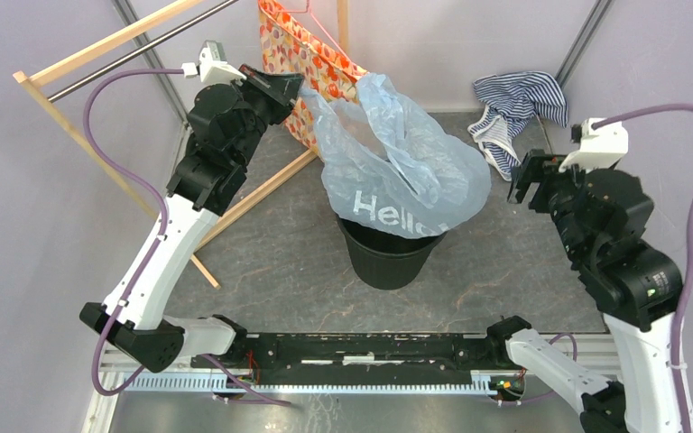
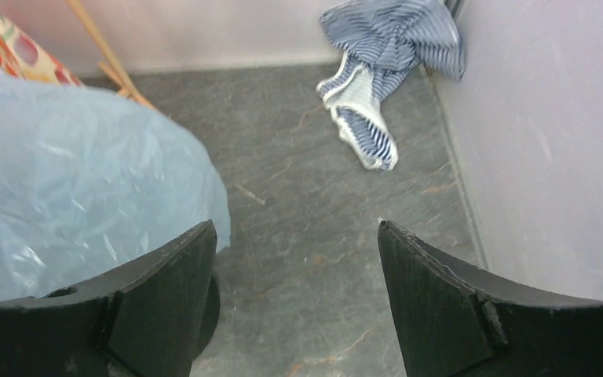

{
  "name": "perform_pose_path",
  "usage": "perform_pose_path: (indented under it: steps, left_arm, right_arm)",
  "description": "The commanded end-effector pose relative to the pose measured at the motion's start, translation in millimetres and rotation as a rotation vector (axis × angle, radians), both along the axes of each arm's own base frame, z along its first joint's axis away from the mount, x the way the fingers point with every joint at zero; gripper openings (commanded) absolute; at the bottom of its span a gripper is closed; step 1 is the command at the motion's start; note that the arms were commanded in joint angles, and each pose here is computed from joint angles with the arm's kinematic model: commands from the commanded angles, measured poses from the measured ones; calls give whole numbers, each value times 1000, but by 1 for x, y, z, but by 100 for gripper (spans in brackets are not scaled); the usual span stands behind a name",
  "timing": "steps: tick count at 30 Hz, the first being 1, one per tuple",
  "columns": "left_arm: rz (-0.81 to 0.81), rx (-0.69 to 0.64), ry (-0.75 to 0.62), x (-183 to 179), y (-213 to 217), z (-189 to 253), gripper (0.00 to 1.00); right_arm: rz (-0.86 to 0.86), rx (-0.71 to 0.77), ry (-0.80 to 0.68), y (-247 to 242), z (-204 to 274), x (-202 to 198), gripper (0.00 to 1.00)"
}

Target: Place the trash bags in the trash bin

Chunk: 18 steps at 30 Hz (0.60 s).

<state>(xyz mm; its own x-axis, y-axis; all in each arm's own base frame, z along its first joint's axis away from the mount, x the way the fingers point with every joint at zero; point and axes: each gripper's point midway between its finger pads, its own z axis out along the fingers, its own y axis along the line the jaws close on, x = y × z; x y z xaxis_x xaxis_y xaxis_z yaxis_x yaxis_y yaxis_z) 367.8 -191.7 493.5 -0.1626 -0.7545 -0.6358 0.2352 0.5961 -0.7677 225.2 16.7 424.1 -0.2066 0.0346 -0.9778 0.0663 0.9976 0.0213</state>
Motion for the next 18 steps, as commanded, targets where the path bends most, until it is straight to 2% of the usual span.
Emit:
perform_pose_path:
  steps: [1,6,9,18]
  left_arm:
    - [-39,-44,-15,-8,1,6,2]
    - [-44,-38,-10,-9,2,3,2]
    - [-58,-29,-12,-10,0,3,2]
    - [-160,11,-19,-17,-16,7,2]
  right_arm:
    - [91,81,35,27,-34,10,82]
    - [188,131,52,54,-58,24,80]
    - [300,165,84,79,-72,31,74]
    - [526,278,90,129,-67,31,56]
